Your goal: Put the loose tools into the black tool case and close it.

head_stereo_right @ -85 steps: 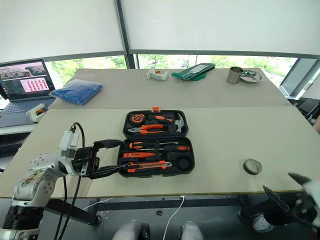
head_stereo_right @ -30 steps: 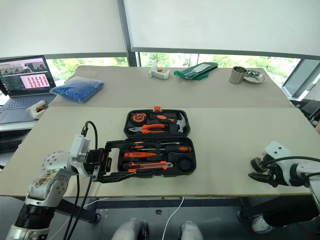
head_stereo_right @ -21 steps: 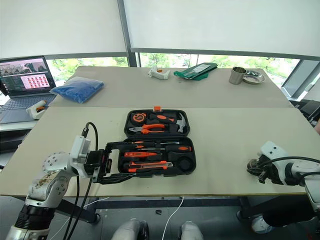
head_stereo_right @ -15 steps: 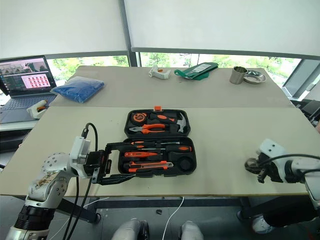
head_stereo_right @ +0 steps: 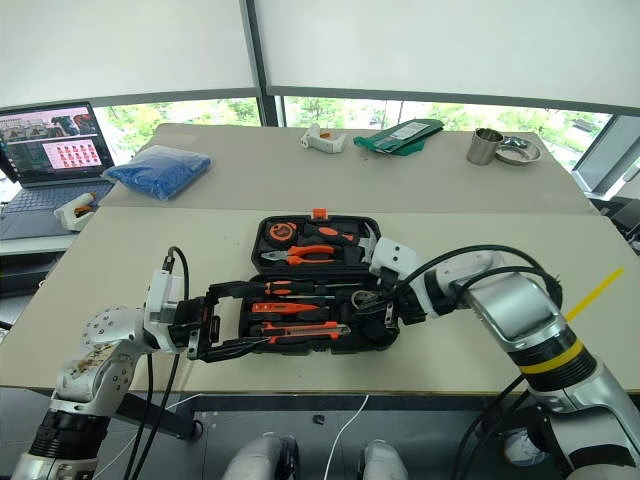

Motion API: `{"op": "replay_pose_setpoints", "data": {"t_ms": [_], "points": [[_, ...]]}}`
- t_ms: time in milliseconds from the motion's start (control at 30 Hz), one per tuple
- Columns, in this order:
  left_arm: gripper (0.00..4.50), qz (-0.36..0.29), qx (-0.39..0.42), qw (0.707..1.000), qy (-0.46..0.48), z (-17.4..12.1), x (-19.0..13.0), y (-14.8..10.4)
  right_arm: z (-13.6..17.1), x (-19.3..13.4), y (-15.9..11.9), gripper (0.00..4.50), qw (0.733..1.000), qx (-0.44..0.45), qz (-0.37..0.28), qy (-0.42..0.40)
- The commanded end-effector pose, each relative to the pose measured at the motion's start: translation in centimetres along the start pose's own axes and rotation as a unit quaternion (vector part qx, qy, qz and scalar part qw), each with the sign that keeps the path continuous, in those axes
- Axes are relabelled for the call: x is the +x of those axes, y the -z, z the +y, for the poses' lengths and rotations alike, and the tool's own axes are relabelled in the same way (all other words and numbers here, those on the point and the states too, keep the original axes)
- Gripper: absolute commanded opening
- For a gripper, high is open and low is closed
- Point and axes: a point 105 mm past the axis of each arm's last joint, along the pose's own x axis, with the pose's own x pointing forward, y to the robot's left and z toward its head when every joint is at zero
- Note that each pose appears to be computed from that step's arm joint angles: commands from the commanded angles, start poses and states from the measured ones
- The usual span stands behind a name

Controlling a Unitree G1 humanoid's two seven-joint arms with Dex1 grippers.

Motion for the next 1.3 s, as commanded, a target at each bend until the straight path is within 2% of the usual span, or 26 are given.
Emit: {"op": "replay_pose_setpoints", "data": {"t_ms": [33, 200, 433, 567, 700, 867, 933, 967, 1033, 1100, 1167, 1300], "points": [[4.5, 0.003, 0.023, 1.0, -0.013, -0.3, -0.6, -0.7, 0.1, -0.4, 0.9, 0.05, 0.999, -0.016, 0.038, 0.006], [4.5, 0.006, 0.022, 1.0, -0.018, -0.5, -0.8, -0.6, 0.4, -0.3, 2.2, 0.05, 0.997, -0.019, 0.072, -0.004], [4.5, 0.01, 0.025, 0.999, -0.021, -0.5, -1.2, -0.3, 1.0, 0.9, 2.2, 0.05, 0.998, 0.001, 0.053, -0.019], [4.5, 0.01, 0.027, 0.999, -0.023, -0.4, -1.2, -0.4, 1.5, 0.8, 2.8, 1.4, 0.998, 0.001, 0.062, -0.031], [4.5, 0.008, 0.026, 0.999, -0.027, -0.4, -1.2, -0.3, 1.3, 0.1, 2.1, 2.75, 0.999, -0.006, 0.047, -0.024], [4.5, -0.001, -0.002, 0.993, -0.119, 2.1, -2.2, -0.9, -0.3, -3.4, -1.7, 4.44, 0.996, -0.025, -0.08, 0.009], [4.5, 0.018, -0.002, 0.988, -0.154, 3.6, -3.4, -0.8, -0.7, -5.1, -1.5, 4.44, 0.996, -0.018, -0.091, 0.011], [4.07, 0.039, -0.001, 0.979, -0.199, 5.3, -4.5, -0.5, -1.3, -5.9, -0.9, 4.17, 0.995, -0.007, -0.096, 0.021], [3.82, 0.08, -0.011, 0.963, -0.259, 7.6, -6.1, 0.4, -2.1, -6.6, -0.3, 3.8, 0.993, -0.003, -0.11, 0.032], [2.99, 0.112, -0.032, 0.947, -0.3, 9.0, -7.2, 1.4, -4.5, -6.5, 0.8, 3.01, 0.989, -0.005, -0.104, 0.104], [2.28, 0.156, -0.05, 0.932, -0.324, 9.9, -7.9, 2.7, -6.6, -5.9, 2.5, 2.38, 0.983, -0.034, -0.061, 0.168], [0.86, 0.176, -0.069, 0.925, -0.329, 10.9, -6.8, 4.2, -9.8, -4.3, 3.2, 0.98, 0.966, -0.061, -0.047, 0.248]]}}
